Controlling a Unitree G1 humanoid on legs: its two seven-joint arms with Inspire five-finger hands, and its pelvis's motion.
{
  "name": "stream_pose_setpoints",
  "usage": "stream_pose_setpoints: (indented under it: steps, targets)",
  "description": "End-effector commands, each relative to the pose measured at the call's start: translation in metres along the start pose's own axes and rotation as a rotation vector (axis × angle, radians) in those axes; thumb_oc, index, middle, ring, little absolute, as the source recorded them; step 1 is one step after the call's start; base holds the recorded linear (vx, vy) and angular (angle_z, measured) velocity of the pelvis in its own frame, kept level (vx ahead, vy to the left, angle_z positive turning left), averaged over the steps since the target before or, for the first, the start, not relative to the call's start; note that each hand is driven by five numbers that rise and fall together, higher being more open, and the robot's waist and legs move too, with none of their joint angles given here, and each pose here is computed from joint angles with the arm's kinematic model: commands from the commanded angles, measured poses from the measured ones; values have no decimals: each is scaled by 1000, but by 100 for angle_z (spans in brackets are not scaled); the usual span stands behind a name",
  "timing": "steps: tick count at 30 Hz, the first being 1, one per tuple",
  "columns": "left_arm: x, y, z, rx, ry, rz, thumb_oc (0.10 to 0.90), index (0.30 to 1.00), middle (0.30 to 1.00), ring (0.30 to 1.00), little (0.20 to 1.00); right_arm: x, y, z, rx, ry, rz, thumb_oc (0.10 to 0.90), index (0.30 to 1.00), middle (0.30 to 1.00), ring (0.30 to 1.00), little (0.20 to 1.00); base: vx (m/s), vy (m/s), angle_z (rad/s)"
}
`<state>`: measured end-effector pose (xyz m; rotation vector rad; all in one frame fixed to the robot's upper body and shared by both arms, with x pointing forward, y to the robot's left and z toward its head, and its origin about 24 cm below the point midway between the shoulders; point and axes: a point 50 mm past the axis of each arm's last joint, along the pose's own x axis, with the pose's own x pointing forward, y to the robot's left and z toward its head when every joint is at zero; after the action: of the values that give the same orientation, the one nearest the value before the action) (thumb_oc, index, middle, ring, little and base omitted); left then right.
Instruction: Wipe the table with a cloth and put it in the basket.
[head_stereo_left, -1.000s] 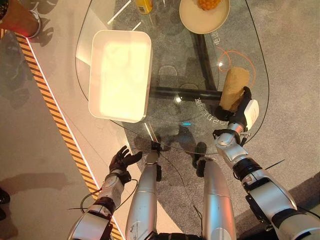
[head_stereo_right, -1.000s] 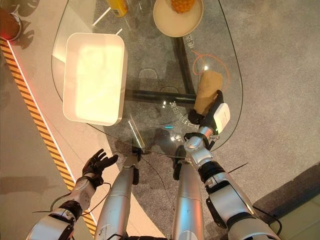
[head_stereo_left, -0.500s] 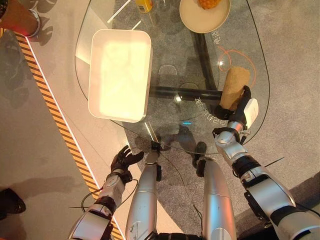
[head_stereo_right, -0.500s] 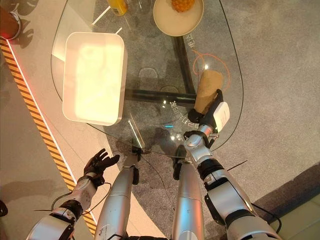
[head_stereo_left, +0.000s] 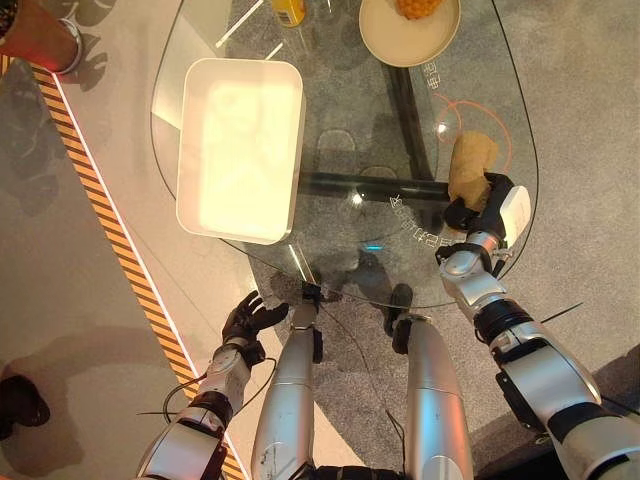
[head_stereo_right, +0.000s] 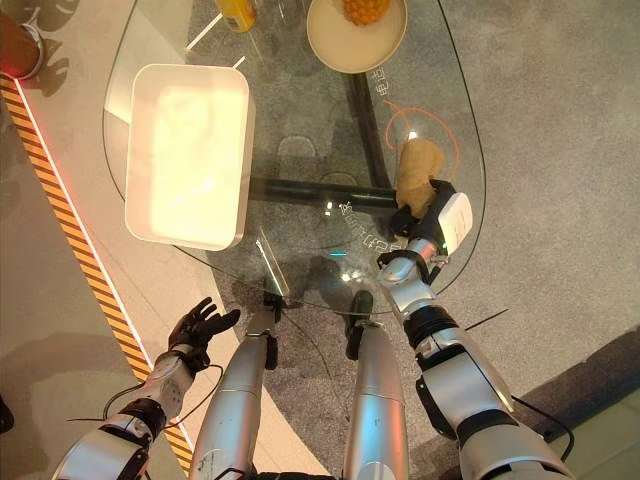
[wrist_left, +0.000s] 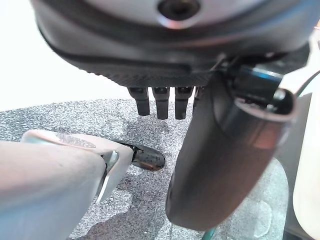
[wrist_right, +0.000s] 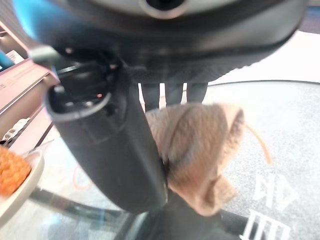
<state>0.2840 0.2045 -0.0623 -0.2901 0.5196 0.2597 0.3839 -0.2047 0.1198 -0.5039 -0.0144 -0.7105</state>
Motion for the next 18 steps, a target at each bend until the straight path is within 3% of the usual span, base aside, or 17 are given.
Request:
stream_pose_setpoints:
  steps: [1, 18]
  targets:
    - [0, -1, 0, -20, -16, 23, 800, 900, 900, 900, 900, -4, 11, 9, -8, -32, 76, 100, 300, 300, 300, 200, 0, 0, 0]
    - [0, -1, 0, -22, -18, 20, 800, 900, 900, 900, 900, -1, 9, 19, -12, -80, 73, 100, 300, 300, 300, 200, 0, 0, 0]
